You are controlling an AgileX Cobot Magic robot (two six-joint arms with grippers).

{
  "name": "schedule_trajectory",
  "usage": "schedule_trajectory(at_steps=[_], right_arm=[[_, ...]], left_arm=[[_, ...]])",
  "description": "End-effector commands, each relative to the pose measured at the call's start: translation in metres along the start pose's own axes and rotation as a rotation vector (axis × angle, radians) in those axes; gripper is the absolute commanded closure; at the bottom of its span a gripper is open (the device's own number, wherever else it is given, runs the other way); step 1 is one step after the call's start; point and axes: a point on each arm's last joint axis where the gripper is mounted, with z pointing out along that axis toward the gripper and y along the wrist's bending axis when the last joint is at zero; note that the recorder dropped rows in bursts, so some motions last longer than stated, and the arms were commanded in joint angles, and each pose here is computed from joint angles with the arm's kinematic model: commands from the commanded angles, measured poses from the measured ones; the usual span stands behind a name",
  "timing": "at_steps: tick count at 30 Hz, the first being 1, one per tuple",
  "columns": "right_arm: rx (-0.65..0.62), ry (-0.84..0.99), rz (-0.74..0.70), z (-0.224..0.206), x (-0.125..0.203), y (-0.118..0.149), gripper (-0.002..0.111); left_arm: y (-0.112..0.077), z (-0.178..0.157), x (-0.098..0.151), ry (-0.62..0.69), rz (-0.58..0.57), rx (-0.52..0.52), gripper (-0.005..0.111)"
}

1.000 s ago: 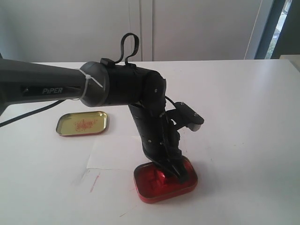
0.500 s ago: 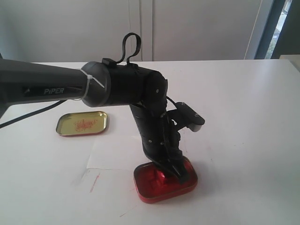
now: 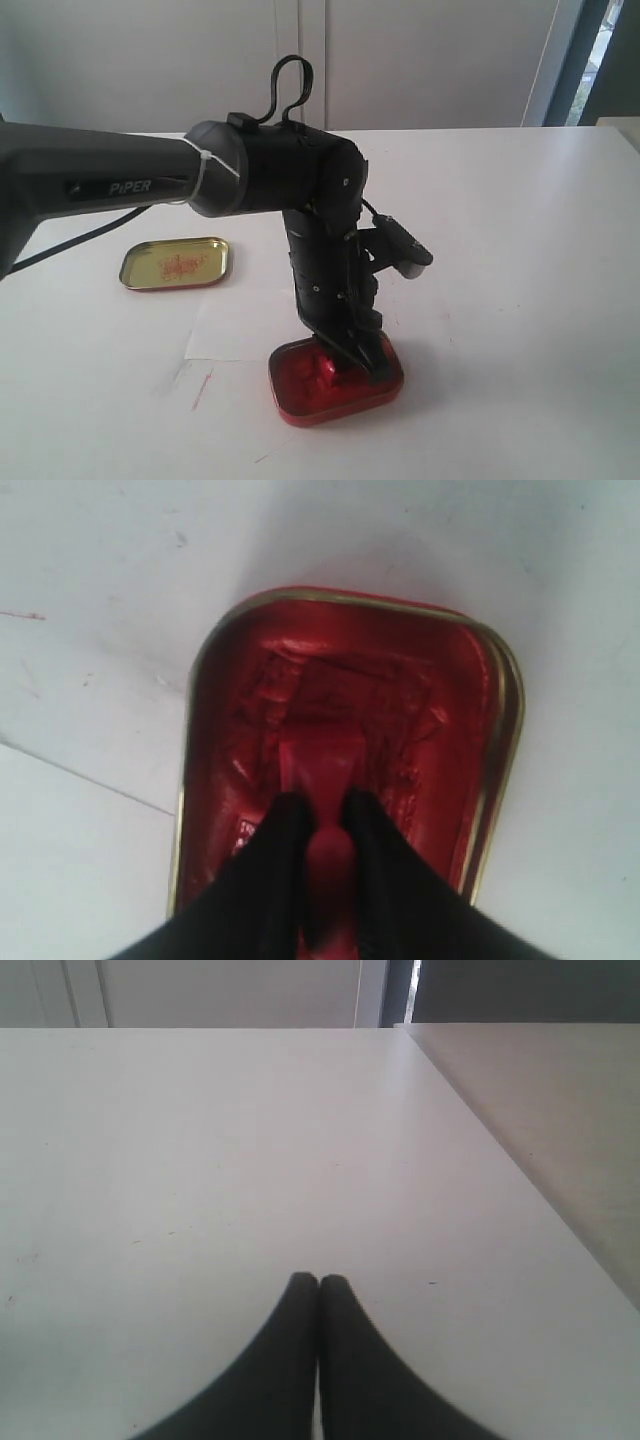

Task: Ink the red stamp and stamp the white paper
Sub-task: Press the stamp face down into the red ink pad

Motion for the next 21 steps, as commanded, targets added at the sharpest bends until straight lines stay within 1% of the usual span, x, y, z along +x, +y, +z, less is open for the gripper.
schedule_trajectory(at_steps=[1, 9, 21], right_arm=[[-0.004, -0.014, 0.004, 0.0, 0.0, 0.0, 0.108], [-0.004, -0.014, 0.004, 0.0, 0.0, 0.0, 0.108], [-0.004, -0.014, 0.004, 0.0, 0.0, 0.0, 0.108]], left_arm=[[-0.004, -0.014, 0.003, 0.016, -0.012, 0.0, 0.107], [-0.006, -0.037, 0.004, -0.026, -0.002, -0.02, 0.107], [-0.006, -0.04, 0.003, -0.044, -0.005, -0.026, 0.107]])
